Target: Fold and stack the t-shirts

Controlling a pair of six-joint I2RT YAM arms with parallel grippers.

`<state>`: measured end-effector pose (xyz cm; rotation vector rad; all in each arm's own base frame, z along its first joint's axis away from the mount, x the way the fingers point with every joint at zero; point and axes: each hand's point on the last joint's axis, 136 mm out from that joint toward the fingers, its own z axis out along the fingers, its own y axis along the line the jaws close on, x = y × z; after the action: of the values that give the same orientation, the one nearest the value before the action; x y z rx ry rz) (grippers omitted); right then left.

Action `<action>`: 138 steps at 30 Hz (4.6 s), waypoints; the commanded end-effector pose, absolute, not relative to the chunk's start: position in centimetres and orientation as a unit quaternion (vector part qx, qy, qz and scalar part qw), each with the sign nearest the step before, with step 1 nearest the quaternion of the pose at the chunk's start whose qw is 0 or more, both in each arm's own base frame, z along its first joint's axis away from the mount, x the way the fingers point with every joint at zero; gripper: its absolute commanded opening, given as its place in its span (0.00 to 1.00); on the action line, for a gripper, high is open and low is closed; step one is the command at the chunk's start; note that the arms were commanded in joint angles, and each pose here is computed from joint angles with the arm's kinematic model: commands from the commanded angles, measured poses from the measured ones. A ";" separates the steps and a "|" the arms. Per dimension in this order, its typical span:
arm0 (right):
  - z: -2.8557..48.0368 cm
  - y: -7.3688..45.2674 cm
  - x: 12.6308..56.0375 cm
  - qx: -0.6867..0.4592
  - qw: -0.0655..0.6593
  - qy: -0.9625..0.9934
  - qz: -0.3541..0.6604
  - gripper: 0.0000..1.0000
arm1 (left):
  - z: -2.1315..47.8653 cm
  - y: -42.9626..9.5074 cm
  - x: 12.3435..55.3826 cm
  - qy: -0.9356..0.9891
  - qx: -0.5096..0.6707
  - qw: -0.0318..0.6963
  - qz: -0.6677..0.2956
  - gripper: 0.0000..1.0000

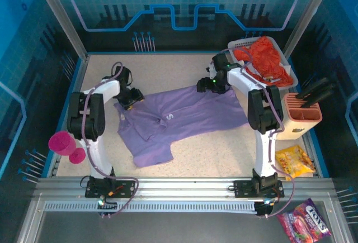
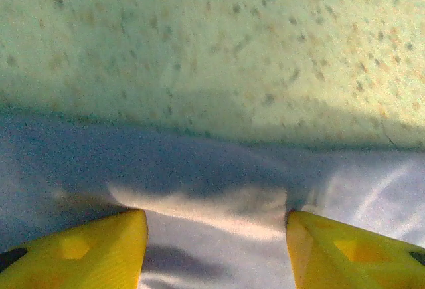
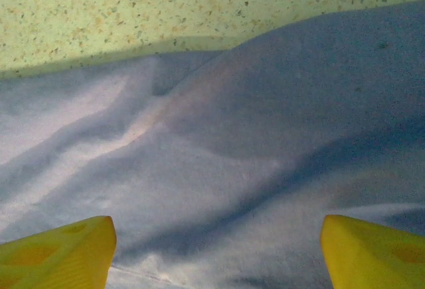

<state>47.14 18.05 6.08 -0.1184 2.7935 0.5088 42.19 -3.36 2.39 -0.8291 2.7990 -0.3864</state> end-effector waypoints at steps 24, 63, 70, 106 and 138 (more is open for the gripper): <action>6.5 17.3 54.0 -0.002 0.167 0.968 0.189 0.81 | 9.5 0.4 53.7 0.959 -0.187 0.182 -0.110 0.72; 7.2 7.5 32.0 0.105 0.137 0.978 0.117 0.66 | 6.4 1.4 21.0 0.929 -0.368 0.048 -0.007 0.68; 5.7 6.1 29.3 0.147 0.117 0.978 0.094 0.58 | 4.6 0.4 20.9 0.932 -0.359 0.038 -0.004 0.65; 1.8 6.9 28.4 0.168 0.082 0.974 0.130 0.27 | 2.1 -0.5 22.4 0.938 -0.338 0.076 -0.023 0.08; 8.0 6.1 36.6 0.123 0.127 0.970 0.167 0.00 | 14.0 -2.0 32.2 0.938 -0.293 0.141 -0.121 0.00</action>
<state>36.13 6.71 7.78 0.3554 2.7989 0.4854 31.46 -2.04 13.45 -0.8744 2.6865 -0.3071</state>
